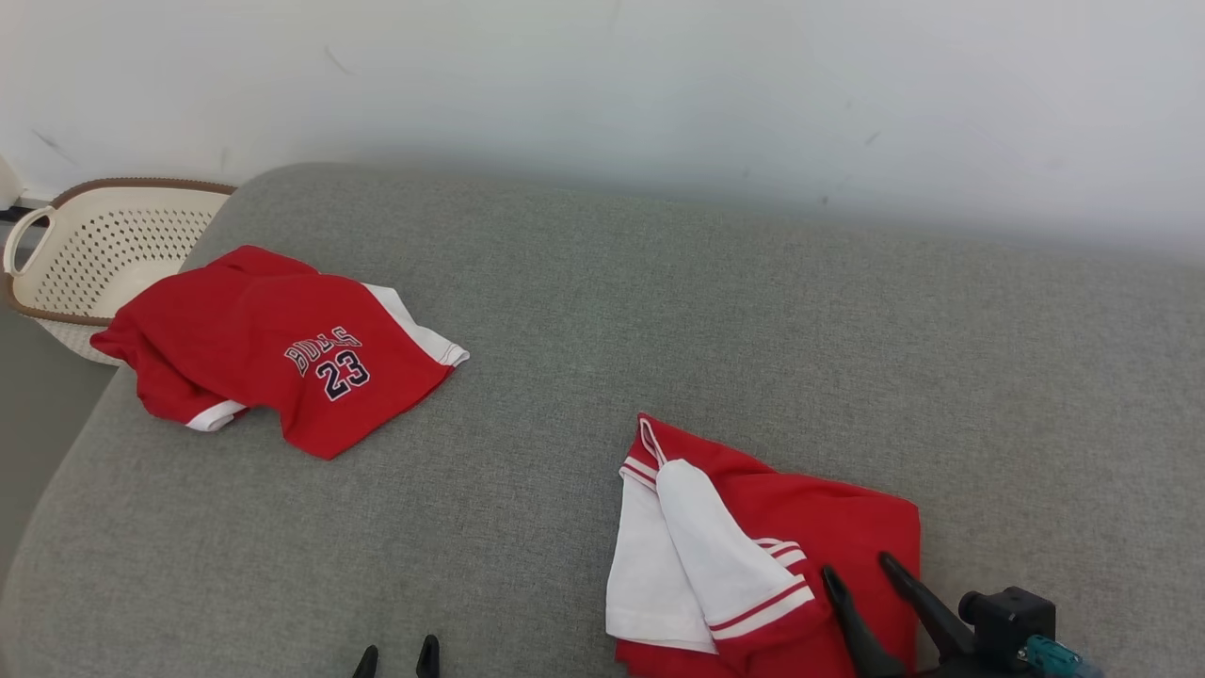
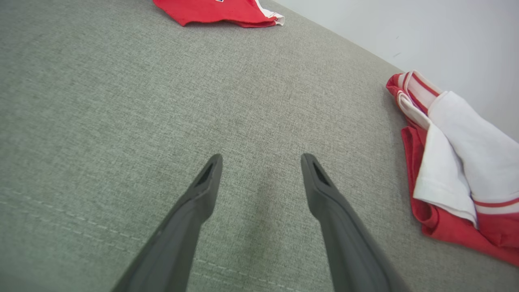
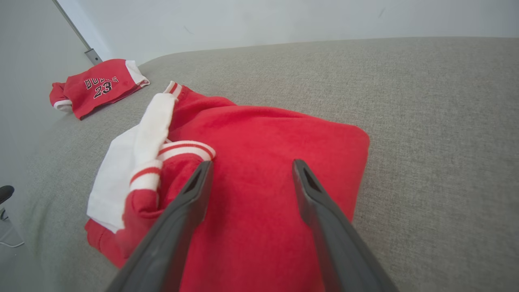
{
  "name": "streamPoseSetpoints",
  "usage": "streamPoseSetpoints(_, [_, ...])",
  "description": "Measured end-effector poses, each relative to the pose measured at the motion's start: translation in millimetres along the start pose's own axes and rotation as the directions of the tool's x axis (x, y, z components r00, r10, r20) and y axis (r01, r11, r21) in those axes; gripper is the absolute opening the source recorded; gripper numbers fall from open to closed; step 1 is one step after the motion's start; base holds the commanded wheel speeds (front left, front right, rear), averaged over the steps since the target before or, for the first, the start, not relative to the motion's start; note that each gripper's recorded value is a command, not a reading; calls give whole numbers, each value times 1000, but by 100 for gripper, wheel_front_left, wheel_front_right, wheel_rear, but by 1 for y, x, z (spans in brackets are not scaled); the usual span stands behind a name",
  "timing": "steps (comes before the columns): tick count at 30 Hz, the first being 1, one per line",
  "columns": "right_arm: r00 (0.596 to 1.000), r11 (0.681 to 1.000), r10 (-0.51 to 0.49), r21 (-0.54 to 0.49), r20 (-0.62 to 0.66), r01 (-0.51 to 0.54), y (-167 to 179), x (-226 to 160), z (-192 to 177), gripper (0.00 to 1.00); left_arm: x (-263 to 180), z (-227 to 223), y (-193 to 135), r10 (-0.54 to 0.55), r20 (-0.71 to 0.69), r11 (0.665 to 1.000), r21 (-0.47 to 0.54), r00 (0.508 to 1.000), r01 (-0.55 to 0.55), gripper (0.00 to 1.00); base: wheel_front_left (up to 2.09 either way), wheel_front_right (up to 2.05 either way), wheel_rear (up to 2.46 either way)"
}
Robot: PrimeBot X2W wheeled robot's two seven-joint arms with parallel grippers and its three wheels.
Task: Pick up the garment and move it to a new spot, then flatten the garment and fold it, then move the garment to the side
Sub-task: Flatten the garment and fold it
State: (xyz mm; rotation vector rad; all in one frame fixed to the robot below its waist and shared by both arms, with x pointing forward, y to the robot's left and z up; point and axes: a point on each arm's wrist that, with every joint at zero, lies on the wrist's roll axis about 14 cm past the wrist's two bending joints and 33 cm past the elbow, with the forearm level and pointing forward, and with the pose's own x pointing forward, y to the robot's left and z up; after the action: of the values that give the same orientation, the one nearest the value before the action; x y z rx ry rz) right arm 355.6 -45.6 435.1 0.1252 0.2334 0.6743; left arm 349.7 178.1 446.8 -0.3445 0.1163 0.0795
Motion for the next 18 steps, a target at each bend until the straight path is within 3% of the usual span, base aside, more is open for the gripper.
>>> streamPoseSetpoints(9, [996,999,26,42,87,-29,12,6,24,100,0,-1,0,3,-4,1000,-1,1000,-3,100,0,0,0])
streamPoseSetpoints(18, [993,990,115,86,-14,-114,40,-5,-8,100,1,-3,-1,2,-11,1000,-4,1000,-2,100,0,0,0])
